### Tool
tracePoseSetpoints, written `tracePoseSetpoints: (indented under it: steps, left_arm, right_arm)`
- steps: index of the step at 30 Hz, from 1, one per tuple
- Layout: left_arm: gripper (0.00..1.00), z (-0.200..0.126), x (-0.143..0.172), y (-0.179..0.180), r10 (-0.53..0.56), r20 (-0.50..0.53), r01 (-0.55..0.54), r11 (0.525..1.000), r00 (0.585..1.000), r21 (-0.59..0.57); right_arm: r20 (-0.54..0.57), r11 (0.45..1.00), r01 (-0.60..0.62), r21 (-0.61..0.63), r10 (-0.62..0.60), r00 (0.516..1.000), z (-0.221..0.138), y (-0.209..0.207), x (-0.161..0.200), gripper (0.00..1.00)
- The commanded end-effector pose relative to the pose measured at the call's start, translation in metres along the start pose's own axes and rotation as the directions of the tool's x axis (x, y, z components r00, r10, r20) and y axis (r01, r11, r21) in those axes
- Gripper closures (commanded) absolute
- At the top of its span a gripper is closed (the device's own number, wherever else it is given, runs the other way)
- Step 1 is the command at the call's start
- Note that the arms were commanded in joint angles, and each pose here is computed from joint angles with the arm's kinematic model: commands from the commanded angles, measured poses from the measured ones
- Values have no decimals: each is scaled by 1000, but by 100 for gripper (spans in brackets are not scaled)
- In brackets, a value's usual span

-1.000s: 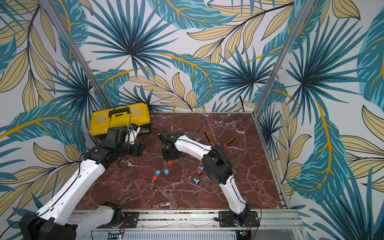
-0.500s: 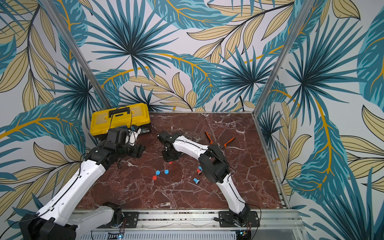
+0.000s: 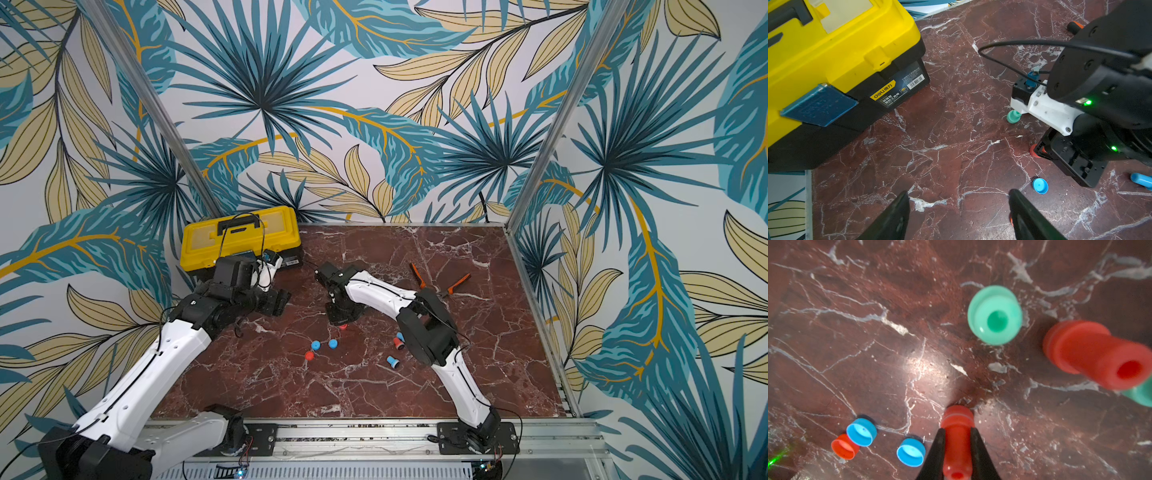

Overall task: Close the stamp cap
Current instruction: Close the cover of the stamp, then place the stamp at the center of the board.

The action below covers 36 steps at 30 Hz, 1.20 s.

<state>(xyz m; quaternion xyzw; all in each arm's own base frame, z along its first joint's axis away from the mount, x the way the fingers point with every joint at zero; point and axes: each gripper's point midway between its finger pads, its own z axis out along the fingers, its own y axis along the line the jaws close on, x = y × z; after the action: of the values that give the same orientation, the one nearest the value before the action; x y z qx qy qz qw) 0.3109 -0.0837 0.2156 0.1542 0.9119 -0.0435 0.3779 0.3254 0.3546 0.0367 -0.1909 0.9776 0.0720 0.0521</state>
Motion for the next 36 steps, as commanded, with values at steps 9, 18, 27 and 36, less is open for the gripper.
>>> tracePoseSetpoints:
  steps: [9, 18, 27, 36]
  left_arm:
    - [22, 4, 1, 1, 3, -9, -3, 1000, 1000, 2]
    - [22, 3, 1, 3, 6, -9, -6, 1000, 1000, -10]
    - [22, 6, 1, 3, 7, -18, -7, 1000, 1000, -8]
    - [22, 7, 2, 4, 8, -20, -9, 1000, 1000, -12]
  right_arm:
    - [-261, 989, 69, 134, -32, 965, 25, -33, 80, 99]
    - [-315, 974, 126, 187, -62, 947, 74, -25, 82, 100]
    - [-333, 968, 173, 185, -104, 937, 85, -20, 79, 100]
    - [-150, 991, 68, 117, -51, 987, 21, -21, 41, 100]
